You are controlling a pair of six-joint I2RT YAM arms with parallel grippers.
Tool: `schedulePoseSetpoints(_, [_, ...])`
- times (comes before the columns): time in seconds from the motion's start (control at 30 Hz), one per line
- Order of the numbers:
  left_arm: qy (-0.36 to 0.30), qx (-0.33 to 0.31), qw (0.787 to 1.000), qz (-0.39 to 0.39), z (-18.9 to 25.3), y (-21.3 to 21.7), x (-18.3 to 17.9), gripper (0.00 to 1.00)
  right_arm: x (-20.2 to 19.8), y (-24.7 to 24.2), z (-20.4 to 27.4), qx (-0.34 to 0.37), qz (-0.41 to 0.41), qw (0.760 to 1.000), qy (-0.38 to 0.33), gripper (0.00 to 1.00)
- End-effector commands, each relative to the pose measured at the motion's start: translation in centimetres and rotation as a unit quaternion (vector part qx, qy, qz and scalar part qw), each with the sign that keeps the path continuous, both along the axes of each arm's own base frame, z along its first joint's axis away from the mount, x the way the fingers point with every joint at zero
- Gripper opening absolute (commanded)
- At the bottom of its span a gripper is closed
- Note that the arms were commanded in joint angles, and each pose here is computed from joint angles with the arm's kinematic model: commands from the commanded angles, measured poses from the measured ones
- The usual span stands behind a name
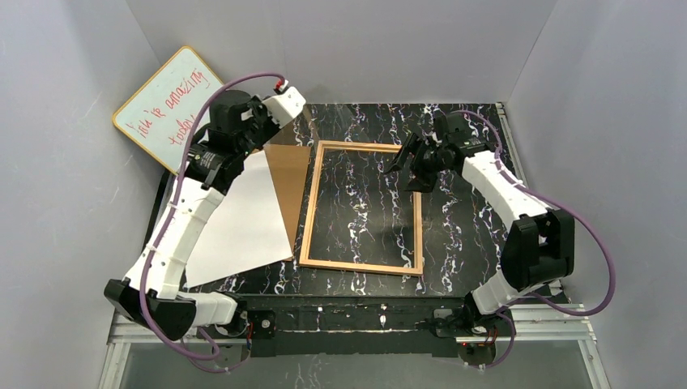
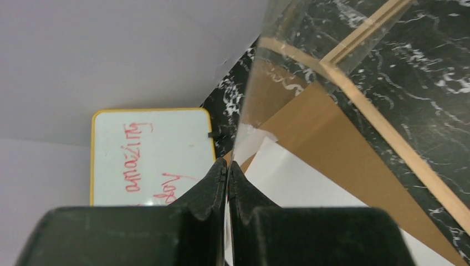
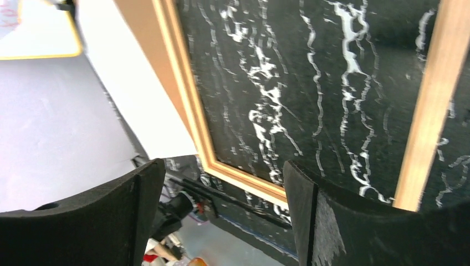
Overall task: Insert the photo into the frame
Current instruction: Turn over the photo frame at the center of the board.
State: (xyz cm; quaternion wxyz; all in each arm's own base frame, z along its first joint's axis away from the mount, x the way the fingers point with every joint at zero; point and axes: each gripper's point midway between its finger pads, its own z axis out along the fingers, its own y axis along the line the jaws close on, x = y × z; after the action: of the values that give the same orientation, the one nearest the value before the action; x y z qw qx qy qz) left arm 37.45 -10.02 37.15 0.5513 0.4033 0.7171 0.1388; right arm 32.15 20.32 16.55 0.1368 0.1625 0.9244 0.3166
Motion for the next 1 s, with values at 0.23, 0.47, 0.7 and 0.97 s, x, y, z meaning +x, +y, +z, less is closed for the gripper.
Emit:
schedulePoseSetpoints(0.23, [0.144, -0.104, 0.966, -0.188, -6.8, -8.9, -11.8, 0.0, -0.7, -0.2, 4.1, 0.183, -0.068, 0.98, 0.039, 0.87])
schedulePoseSetpoints(0.47, [0.286, -0.143, 0.923, -0.213, -15.0, -10.7, -17.3, 0.0, -3.5, -1.0, 1.6, 0.198, -0.131, 0.969, 0.07, 0.87])
schedulePoseSetpoints(0.7, [0.349, -0.148, 0.898, -0.225, -20.4, -12.2, -19.8, 0.0, -6.2, -1.1, -2.0, 0.197, -0.151, 0.963, 0.103, 0.87])
schedulePoseSetpoints(0.97, [0.355, -0.098, 0.891, -0.264, -23.6, -12.1, -22.2, 0.0, -8.1, -0.2, -5.6, 0.154, -0.174, 0.961, 0.146, 0.87])
